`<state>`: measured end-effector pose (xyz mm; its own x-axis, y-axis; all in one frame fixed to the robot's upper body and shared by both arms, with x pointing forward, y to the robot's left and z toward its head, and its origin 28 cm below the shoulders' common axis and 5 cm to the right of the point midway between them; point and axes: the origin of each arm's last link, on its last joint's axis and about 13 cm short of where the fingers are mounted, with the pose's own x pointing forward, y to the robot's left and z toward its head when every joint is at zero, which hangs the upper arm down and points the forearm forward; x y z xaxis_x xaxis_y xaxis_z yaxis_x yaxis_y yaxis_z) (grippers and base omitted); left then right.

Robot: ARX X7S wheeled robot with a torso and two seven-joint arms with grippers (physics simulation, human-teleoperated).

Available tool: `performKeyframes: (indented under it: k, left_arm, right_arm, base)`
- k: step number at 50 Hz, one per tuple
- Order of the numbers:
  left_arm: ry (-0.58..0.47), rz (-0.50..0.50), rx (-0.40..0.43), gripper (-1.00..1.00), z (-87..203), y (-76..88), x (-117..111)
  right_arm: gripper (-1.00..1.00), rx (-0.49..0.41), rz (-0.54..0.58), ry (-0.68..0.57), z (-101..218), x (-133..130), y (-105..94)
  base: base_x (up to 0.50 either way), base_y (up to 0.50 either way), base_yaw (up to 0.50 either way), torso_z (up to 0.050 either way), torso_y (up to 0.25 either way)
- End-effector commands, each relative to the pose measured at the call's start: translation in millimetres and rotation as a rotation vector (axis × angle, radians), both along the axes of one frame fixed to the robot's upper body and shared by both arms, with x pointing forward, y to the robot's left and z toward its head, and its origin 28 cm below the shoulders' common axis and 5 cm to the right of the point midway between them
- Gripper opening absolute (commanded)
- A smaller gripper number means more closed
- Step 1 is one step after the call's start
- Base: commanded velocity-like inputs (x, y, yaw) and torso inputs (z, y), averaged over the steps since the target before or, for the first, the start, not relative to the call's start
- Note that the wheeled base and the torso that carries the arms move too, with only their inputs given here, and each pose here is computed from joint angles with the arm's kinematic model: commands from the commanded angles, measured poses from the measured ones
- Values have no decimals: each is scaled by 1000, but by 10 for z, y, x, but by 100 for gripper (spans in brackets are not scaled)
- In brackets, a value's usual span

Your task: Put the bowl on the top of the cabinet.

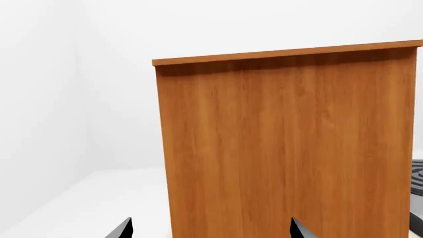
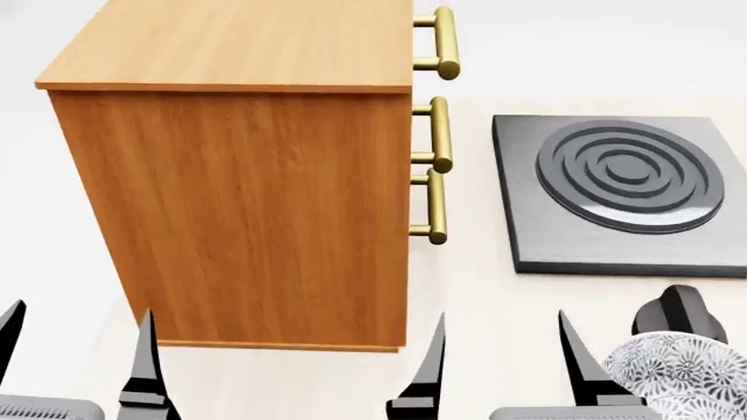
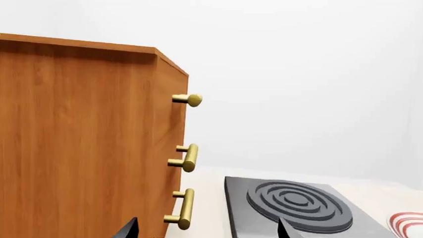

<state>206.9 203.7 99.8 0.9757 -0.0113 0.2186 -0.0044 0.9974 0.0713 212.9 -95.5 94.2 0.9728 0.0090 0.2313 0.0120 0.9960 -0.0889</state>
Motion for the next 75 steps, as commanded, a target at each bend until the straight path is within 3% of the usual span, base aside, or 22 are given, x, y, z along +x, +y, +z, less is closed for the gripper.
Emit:
performKeyframes:
  k: [1,17,27,31,38,41,45,47,59,66,75]
  left_arm:
    - [-1,0,0,100,-4,0,-4]
    - [-3,-1,-5,100,14,-2,-18]
    - [1,-3,-2,100,-8,-4,-4]
    - [2,-3,-3,100,-12,-2,-4]
    - [6,-1,-2,100,-25,3,-1]
    - [7,0,-6,100,-37,15,6]
    - [8,-2,-10,100,-48,8,24]
    - [8,-7,-10,100,-48,-2,25]
    - [6,-7,-10,100,-27,-10,28]
    - [14,-7,-10,100,-50,-16,44]
    - [23,0,-6,100,-76,-7,43]
  right_arm:
    - [100,-12,-3,1,-10,-5,4]
    - [100,-25,-13,6,-29,-4,4]
    - [100,-80,-92,-2,-41,-13,2]
    - [100,-84,-171,4,-44,-15,-24]
    - [100,-83,-168,53,-17,-25,-60]
    - [100,-144,-209,45,54,-46,-121]
    - [100,-133,-229,85,194,-99,-250]
    - [100,-200,-243,123,217,-139,-294]
    - [100,-243,-209,213,257,-315,-415]
    - [100,-358,-165,286,338,-510,-454]
    - [100,-464,-213,333,294,-584,-530]
  base:
    - [0,0,0,0,0]
    - [172,11,0,0,0]
    - [0,0,0,0,2]
    - [0,0,0,0,0]
    - [0,0,0,0,0]
    - [0,0,0,0,0]
    - [0,0,0,0,0]
    - [0,0,0,0,0]
    - [0,0,0,0,0]
    - [0,0,0,0,0]
    - [0,0,0,0,0]
